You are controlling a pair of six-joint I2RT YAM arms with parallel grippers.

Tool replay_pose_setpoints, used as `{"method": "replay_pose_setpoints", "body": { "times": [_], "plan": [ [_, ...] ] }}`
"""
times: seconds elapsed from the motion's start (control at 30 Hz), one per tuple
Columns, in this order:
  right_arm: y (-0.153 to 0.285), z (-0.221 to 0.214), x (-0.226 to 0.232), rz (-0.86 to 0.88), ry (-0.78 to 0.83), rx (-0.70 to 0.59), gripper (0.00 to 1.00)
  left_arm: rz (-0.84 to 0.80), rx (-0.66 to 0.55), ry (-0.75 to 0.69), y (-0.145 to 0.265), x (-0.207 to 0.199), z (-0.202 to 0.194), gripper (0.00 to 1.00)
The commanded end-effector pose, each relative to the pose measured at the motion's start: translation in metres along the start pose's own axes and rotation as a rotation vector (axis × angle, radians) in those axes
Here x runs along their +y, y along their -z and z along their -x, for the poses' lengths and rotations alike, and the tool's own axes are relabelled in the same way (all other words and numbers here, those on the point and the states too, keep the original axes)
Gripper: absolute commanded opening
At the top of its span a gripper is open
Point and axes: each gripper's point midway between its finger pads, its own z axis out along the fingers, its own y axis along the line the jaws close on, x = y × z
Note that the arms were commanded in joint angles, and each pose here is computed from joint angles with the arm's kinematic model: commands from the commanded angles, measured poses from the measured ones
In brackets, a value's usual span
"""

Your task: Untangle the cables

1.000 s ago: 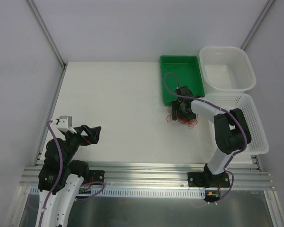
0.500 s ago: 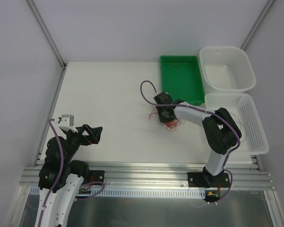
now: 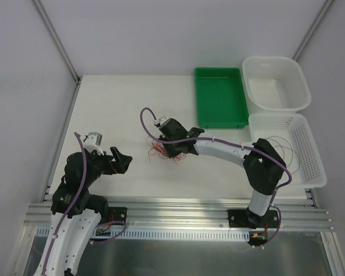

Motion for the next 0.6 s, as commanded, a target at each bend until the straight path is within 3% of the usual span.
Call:
{"method": "replay_pose_setpoints", "body": {
  "times": [0.0, 0.03, 0.2, 0.33, 0.57],
  "plan": [
    [-0.004, -0.013, 0.001, 0.009, -0.003, 0.012, 0.05, -0.072, 0.072, 0.025, -0.010, -0.013, -0.007, 0.99],
    [-0.004, -0.009, 0.003, 0.020, -0.024, -0.016, 0.09, -0.077, 0.112, 0.046, -0.014, -0.014, -0.011, 0.99],
    [-0.001, -0.020, -0.010, -0.029, -0.044, -0.036, 0.52, -0.098, 0.277, 0.186, -0.026, -0.022, -0.033, 0.99],
    [0.012, -0.031, -0.026, -0.086, -0.045, -0.070, 0.54, -0.060, 0.409, 0.273, -0.041, -0.019, -0.052, 0.99],
    [0.042, -0.038, -0.056, -0.175, -0.124, -0.145, 0.54, -0.031, 0.460, 0.287, -0.072, -0.033, -0.061, 0.99]
  ]
}}
